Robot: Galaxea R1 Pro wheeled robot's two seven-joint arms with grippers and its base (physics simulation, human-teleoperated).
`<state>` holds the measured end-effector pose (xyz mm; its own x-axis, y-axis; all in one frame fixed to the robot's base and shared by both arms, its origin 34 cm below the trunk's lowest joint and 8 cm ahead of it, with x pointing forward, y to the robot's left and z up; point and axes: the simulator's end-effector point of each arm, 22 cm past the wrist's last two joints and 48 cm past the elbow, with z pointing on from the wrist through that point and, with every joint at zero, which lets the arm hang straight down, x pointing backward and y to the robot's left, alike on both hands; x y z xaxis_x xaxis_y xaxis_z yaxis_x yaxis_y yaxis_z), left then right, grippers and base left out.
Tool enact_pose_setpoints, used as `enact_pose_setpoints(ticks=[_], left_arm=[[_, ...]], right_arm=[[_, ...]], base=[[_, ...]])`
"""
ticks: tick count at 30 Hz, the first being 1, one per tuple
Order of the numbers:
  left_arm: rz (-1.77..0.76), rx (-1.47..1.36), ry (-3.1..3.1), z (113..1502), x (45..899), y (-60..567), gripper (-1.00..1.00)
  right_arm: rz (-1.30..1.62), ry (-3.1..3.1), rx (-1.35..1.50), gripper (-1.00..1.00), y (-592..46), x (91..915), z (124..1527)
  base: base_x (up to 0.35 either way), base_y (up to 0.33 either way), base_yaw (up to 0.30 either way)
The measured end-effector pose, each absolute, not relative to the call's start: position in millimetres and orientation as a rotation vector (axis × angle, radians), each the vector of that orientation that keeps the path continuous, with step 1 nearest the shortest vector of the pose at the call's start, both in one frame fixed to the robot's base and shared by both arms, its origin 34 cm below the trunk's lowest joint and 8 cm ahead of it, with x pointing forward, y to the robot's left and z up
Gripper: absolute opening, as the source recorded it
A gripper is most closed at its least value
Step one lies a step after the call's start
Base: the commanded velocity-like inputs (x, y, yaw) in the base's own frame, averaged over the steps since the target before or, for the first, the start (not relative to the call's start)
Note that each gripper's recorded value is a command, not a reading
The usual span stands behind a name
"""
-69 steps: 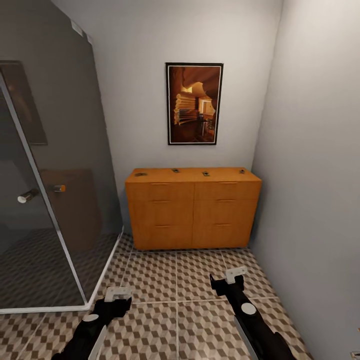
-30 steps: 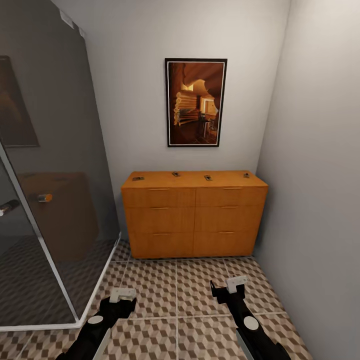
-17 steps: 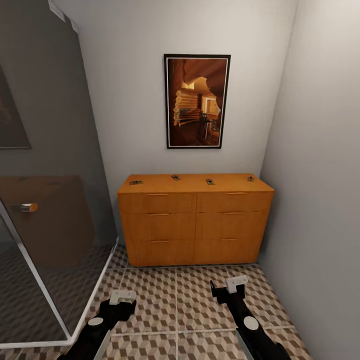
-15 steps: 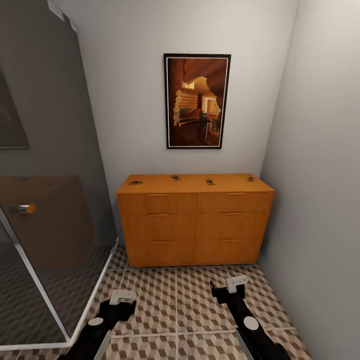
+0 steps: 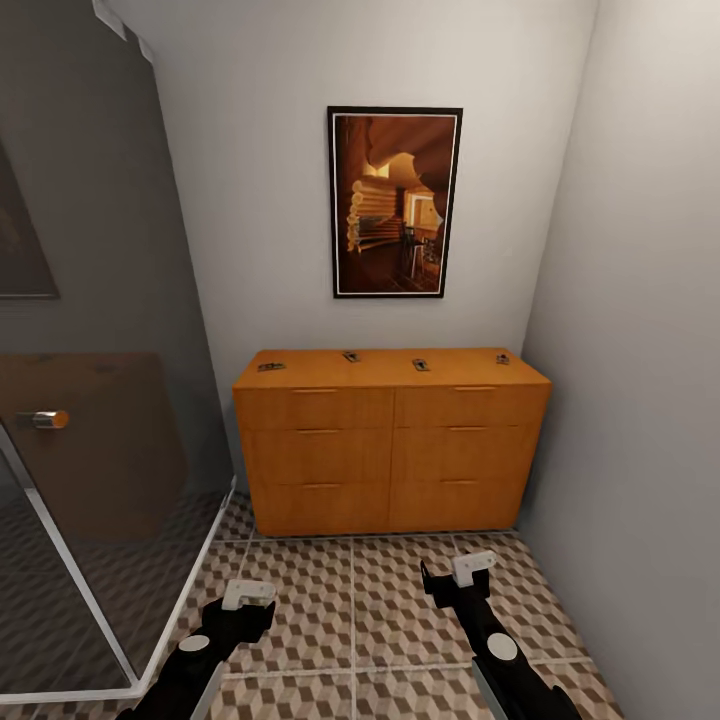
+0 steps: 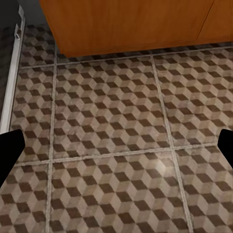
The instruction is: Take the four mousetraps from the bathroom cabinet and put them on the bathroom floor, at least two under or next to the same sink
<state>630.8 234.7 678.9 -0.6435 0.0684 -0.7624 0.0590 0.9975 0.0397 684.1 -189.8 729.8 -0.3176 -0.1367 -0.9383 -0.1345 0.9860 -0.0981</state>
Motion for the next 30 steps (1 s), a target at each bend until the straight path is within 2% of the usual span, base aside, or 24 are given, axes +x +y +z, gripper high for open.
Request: enact_pose_setpoints(ticks=[30], left_arm=[[0.014,0.090,2.271,678.9,630.8,234.2,1.00]], right_arm=[[-0.001,1.898,-0.193,1.00,-188.6,684.1,730.0]], base=[[0.000,0.000,-0.038]])
